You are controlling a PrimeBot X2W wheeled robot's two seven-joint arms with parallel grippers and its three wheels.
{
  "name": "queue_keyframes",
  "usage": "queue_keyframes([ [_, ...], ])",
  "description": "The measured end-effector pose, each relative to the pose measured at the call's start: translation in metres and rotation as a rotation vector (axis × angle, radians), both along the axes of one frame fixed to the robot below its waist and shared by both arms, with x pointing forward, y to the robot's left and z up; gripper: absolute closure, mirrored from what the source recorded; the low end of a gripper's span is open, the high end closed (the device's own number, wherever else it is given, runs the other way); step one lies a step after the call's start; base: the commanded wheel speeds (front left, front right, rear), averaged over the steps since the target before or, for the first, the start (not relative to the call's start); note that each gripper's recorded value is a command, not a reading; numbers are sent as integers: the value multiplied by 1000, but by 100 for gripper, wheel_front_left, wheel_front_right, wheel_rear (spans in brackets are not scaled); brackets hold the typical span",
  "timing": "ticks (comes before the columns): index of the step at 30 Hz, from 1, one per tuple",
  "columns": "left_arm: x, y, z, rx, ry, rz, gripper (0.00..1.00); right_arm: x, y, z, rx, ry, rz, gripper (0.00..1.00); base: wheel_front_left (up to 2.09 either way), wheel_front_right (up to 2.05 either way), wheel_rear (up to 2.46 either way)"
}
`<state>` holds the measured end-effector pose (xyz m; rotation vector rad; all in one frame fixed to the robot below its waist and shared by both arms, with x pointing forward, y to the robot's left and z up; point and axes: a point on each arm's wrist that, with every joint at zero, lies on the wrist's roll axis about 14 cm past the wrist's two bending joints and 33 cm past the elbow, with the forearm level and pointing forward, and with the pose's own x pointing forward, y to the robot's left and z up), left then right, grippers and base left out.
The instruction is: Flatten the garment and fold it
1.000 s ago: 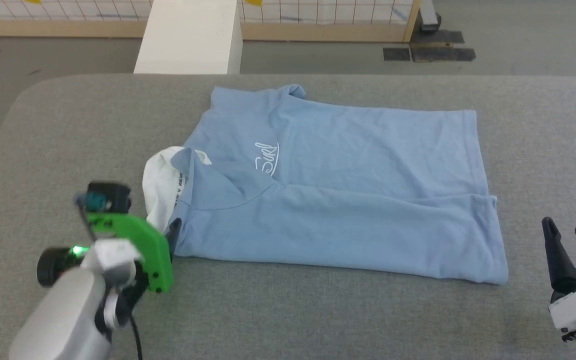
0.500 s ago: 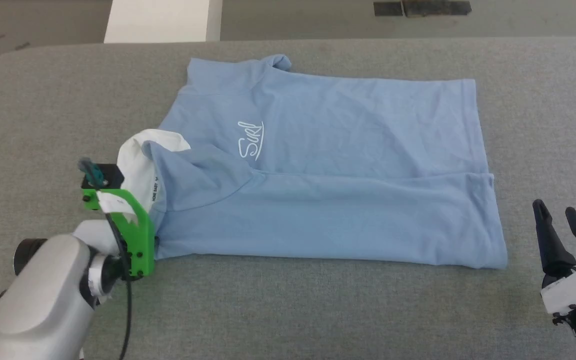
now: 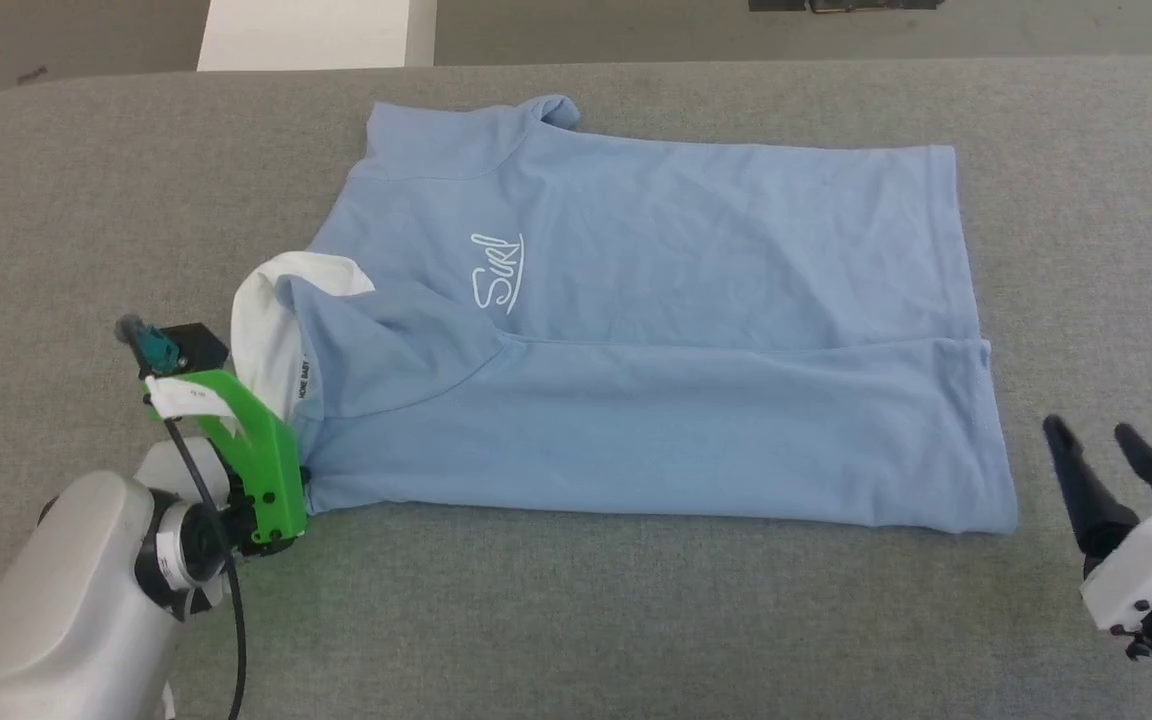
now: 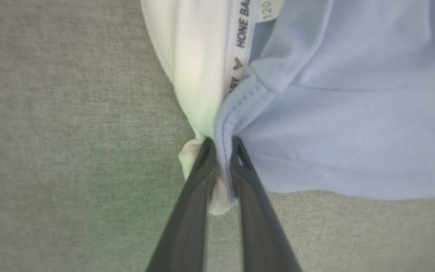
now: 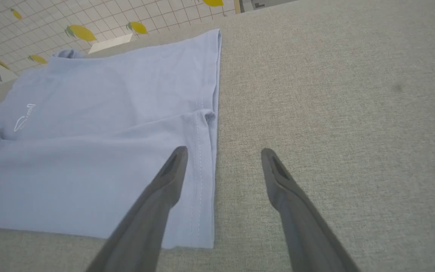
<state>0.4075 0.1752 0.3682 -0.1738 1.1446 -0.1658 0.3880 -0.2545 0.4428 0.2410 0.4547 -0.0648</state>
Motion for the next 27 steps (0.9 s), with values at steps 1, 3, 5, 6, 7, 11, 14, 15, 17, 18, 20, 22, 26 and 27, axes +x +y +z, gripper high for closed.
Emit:
queue_keyframes([
  [1,1,-1,3,-4,-13,-1,100,-1,2,-1,-23,40,23,0,0,0,0],
  [3,3,-3,8,-20,-42,5,100,-3,3,-2,-62,112,51,0,0,0,0],
  [5,2,-4,11,-23,-56,2,100,-6,5,-4,-107,208,85,0,0,0,0],
  [6,1,-5,13,-25,-63,0,100,-6,8,-6,-116,244,101,0,0,0,0],
  [7,1,-6,14,-28,-67,1,100,-8,14,-8,-126,295,126,0,0,0,0],
  [11,0,-10,18,-36,-80,-1,100,-14,30,-20,-174,460,208,0,0,0,0],
  [14,0,-11,18,-42,-80,1,100,-16,33,-29,-206,549,240,0,0,0,0],
  [15,0,-11,18,-44,-80,0,100,-16,34,-33,-222,573,252,0,0,0,0],
  [17,0,-12,17,-47,-78,5,100,-15,35,-40,-246,606,265,0,0,0,0],
  [18,0,-11,16,-48,-76,7,100,-16,36,-45,-257,626,273,0,0,0,0],
  [20,0,-11,14,-52,-73,12,100,-17,36,-55,-270,661,287,0,0,0,0],
  [22,0,-9,12,-52,-72,22,100,-19,40,-65,-282,694,311,0,0,0,0],
  [26,-2,-6,6,-53,-59,34,100,-16,44,-74,-297,722,342,0,0,0,0],
  [27,-2,-6,5,-53,-56,36,100,-14,46,-75,-302,724,351,0,0,0,0],
])
